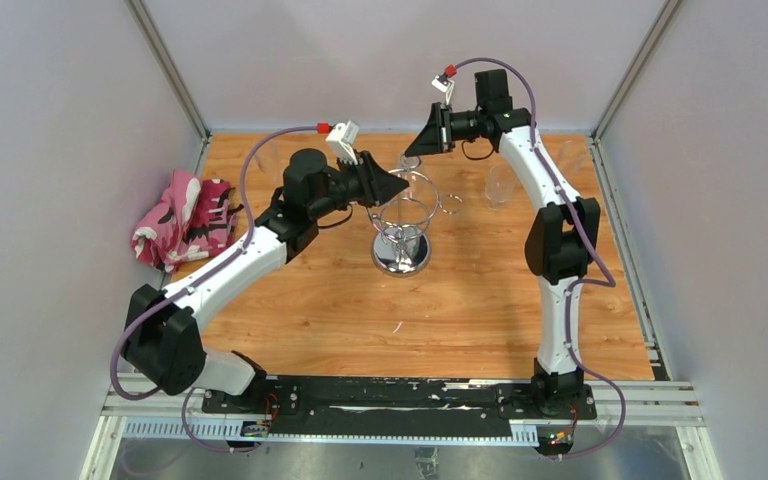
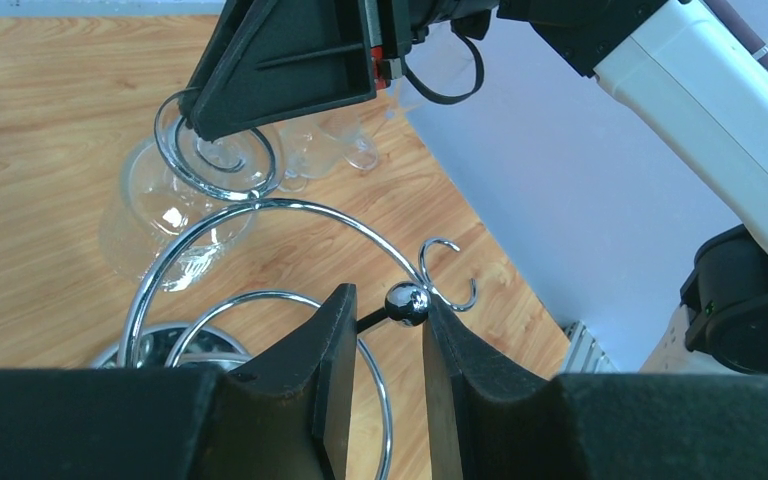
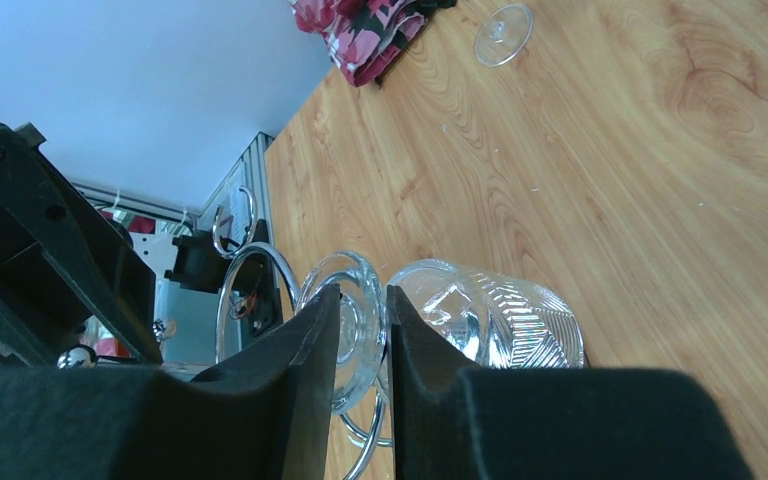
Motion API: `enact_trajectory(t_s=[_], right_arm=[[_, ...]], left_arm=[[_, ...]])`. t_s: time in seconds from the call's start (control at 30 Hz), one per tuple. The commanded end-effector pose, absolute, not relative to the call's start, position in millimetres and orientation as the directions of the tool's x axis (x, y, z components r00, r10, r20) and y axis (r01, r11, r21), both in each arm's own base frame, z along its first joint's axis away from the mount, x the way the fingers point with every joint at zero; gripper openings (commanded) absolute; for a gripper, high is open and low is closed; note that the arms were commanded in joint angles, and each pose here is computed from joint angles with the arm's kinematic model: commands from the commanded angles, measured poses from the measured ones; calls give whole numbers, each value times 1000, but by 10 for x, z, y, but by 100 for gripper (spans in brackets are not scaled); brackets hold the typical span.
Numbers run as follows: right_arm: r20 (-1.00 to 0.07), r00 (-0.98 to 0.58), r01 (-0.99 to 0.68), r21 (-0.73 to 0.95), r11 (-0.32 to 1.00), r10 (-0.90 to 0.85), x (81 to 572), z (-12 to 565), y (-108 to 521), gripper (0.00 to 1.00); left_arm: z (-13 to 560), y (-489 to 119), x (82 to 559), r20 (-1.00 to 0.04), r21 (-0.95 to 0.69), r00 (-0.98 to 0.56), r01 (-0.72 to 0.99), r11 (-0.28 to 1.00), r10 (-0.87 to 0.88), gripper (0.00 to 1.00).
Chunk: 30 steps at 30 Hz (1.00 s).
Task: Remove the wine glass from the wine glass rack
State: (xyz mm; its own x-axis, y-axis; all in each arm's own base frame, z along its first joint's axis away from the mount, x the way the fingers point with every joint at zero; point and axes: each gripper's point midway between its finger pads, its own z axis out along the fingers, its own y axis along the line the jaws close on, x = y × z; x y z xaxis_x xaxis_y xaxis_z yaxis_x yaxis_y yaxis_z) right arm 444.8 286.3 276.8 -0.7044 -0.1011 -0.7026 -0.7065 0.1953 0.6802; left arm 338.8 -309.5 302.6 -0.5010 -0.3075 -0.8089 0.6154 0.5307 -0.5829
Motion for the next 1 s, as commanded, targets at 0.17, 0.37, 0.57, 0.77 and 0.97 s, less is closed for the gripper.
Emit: enact_trajectory(t_s=[0.17, 0.37, 0.57, 0.77, 0.97], right_arm=[[-765, -630, -764, 579, 285, -134, 4539, 2902, 2787, 27], [-754, -630, -739, 508, 442, -187, 4657, 2684, 2643, 29], [-771, -596, -765, 461, 449, -224, 4596, 2693, 2645, 20], [-760, -612, -766, 501, 403, -219, 4537, 2693, 2692, 5], [-759, -616, -772, 527, 356, -212, 4454, 2752, 2722, 0]], left_arm=[[2665, -3214, 3329, -727, -662, -633, 544, 516, -265, 0], [2624, -3242, 3342, -720, -668, -643, 542, 510, -261, 0], [2586, -3277, 3357, -712, -676, -655, 539, 502, -255, 0], [2545, -3283, 3370, -707, -678, -660, 533, 507, -252, 0], [2505, -3287, 3375, -703, -680, -666, 528, 508, -248, 0]])
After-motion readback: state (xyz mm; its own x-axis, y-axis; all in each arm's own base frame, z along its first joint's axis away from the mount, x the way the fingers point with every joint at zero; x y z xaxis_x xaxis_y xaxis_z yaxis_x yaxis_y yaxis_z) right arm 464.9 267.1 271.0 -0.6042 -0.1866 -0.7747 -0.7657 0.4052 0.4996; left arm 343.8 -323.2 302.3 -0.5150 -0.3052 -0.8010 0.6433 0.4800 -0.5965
